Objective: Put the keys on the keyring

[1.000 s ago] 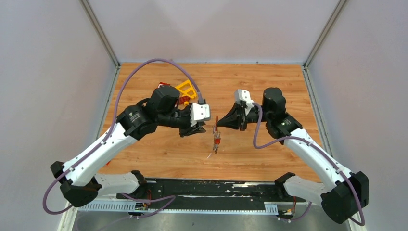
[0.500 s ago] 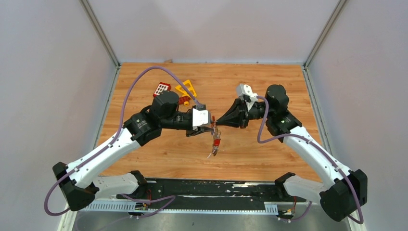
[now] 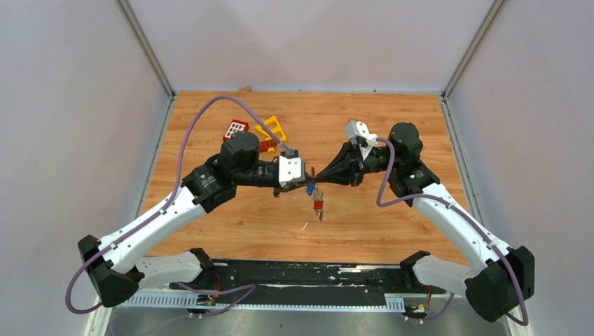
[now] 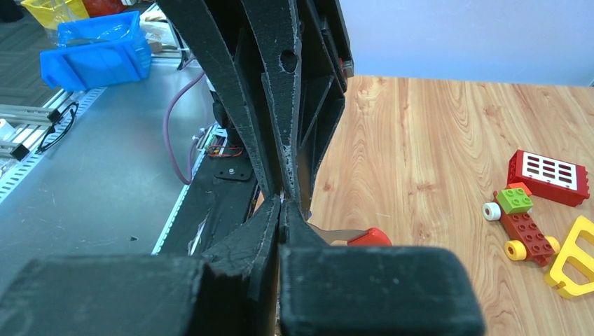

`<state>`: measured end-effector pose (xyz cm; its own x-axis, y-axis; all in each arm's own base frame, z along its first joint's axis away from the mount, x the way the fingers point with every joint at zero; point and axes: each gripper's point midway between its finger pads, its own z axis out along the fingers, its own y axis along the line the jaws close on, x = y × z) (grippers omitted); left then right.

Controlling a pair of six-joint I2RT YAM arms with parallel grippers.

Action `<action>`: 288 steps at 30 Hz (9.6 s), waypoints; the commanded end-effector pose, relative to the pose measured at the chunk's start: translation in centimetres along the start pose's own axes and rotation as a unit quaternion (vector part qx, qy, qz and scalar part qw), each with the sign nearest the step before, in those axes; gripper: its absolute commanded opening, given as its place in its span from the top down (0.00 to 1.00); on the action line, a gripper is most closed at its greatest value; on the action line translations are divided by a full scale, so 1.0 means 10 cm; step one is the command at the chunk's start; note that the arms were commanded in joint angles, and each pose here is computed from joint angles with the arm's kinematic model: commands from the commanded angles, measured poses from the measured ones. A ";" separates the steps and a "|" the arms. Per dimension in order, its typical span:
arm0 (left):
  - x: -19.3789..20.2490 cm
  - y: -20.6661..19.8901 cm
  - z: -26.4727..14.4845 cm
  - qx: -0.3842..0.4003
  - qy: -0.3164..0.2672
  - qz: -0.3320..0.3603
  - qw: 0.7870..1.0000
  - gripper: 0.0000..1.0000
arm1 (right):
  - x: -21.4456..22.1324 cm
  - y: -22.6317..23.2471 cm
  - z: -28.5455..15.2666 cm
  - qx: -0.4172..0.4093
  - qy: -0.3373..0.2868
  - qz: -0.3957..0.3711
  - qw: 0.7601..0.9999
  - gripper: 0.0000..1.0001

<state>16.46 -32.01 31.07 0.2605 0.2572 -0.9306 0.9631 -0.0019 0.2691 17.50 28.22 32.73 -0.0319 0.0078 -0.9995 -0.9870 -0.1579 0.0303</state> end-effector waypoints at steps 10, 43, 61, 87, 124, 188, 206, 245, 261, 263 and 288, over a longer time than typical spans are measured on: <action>-0.17 -0.01 0.00 0.007 -0.034 -0.008 0.999 1.00 | -0.08 -0.06 -0.02 0.011 -0.003 -0.041 0.999 1.00; -0.17 -0.02 0.09 0.021 -0.029 -0.054 0.998 0.89 | 0.04 -0.12 -0.05 0.038 0.017 -0.054 0.998 1.00; -0.17 -0.04 0.09 0.027 -0.031 -0.059 0.997 0.86 | 0.07 -0.15 -0.05 0.040 0.020 -0.052 0.998 1.00; 0.25 0.22 -0.15 -0.056 0.155 -0.098 0.982 1.00 | 0.10 -0.23 -0.11 0.076 0.040 -0.066 0.994 0.61; 0.22 0.02 -0.10 -0.012 0.228 -0.167 0.959 1.00 | 0.21 -0.19 0.22 0.014 0.032 -0.025 0.999 0.67; -0.07 0.17 -0.18 -0.059 0.096 -0.017 0.994 0.63 | 0.03 -0.01 -0.02 0.017 0.026 -0.081 0.996 1.00; 0.10 0.04 -0.02 -0.010 0.096 -0.029 0.995 0.79 | 0.01 0.02 -0.04 0.014 0.026 -0.086 0.996 1.00; 0.20 0.08 0.08 -0.011 0.104 -0.031 0.994 0.90 | 0.03 0.01 -0.07 0.022 0.028 -0.088 0.996 1.00; 0.04 0.05 -0.05 -0.011 0.077 0.017 0.997 0.70 | 0.06 -0.02 -0.09 0.031 0.032 -0.088 0.995 1.00; -0.01 0.02 -0.06 -0.004 0.068 0.024 0.997 0.69 | 0.07 -0.03 -0.09 0.032 0.032 -0.087 0.995 1.00; -0.02 0.09 0.00 -0.017 0.045 0.033 0.998 0.73 | 0.07 -0.02 -0.11 0.030 0.032 -0.086 0.995 1.00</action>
<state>17.08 -32.54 29.81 0.2737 0.3875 -0.8803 0.9570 -0.0183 0.2895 18.28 27.45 30.20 0.0648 -0.0749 -0.9951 -0.9948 -0.0840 -0.0585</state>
